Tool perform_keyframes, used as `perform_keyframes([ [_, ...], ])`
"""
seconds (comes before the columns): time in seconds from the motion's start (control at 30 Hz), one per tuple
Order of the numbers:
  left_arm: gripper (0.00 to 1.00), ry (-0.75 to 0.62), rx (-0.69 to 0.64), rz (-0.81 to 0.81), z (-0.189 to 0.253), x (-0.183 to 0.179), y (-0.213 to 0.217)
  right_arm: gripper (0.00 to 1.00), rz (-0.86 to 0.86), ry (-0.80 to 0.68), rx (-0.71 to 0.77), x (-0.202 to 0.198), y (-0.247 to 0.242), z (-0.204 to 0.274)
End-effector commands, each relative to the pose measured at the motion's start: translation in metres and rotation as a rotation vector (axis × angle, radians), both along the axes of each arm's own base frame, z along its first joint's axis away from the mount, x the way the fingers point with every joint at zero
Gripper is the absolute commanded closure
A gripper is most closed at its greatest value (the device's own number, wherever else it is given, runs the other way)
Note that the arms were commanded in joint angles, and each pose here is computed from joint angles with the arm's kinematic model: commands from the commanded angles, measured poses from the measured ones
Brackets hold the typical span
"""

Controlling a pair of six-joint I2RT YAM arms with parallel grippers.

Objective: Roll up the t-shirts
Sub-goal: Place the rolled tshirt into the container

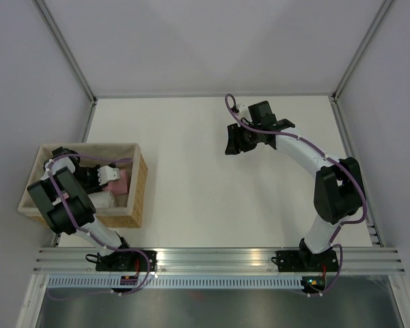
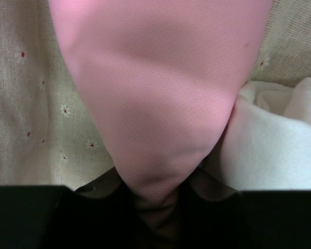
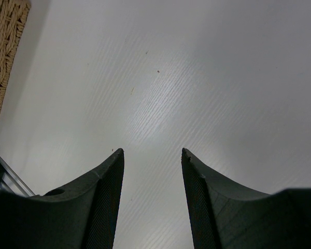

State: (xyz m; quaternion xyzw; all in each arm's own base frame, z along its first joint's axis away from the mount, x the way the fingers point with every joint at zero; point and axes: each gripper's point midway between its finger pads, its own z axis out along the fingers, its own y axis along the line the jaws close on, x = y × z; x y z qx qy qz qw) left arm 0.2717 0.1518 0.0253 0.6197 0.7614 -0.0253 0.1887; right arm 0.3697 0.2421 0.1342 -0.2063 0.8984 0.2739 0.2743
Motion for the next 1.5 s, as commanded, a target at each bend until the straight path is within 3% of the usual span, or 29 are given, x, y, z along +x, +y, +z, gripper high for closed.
perform_keyframes([
  [0.0, 0.69, -0.145, 0.186, -0.370, -0.006, 0.030, 0.024, 0.46, -0.004, -0.035, 0.014, -0.001, 0.002, 0.016],
  [0.23, 0.72, -0.214, 0.282, -0.507, -0.009, 0.038, 0.031, 0.45, 0.000, -0.037, 0.013, -0.001, 0.002, 0.017],
  [0.53, 0.68, -0.299, 0.305, -0.520, 0.007, 0.064, 0.039, 0.46, 0.009, -0.038, 0.012, -0.004, 0.003, 0.017],
  [0.57, 0.66, -0.310, 0.303, -0.522, 0.010, 0.065, 0.037, 0.46, 0.008, -0.039, 0.011, -0.004, 0.002, 0.017],
  [0.63, 0.44, -0.290, 0.304, -0.520, 0.006, 0.059, 0.037, 0.46, 0.009, -0.037, 0.012, -0.003, 0.003, 0.016],
  [0.7, 0.28, -0.279, 0.301, -0.499, 0.005, 0.055, 0.036, 0.45, 0.015, -0.037, 0.014, -0.003, 0.004, 0.016],
  [0.77, 0.18, -0.291, 0.288, -0.474, 0.008, 0.056, 0.034, 0.44, 0.016, -0.035, 0.013, -0.004, 0.004, 0.015],
  [1.13, 0.14, -0.354, 0.307, -0.443, 0.039, 0.068, 0.038, 0.44, 0.034, -0.027, 0.031, -0.003, 0.009, 0.011],
  [1.23, 0.03, -0.330, 0.340, -0.462, 0.041, 0.062, 0.040, 0.44, 0.045, -0.030, 0.032, -0.004, 0.010, 0.010],
  [1.47, 0.00, -0.355, 0.346, -0.436, 0.063, 0.062, 0.038, 0.44, 0.082, -0.041, 0.048, -0.006, 0.014, 0.006],
])
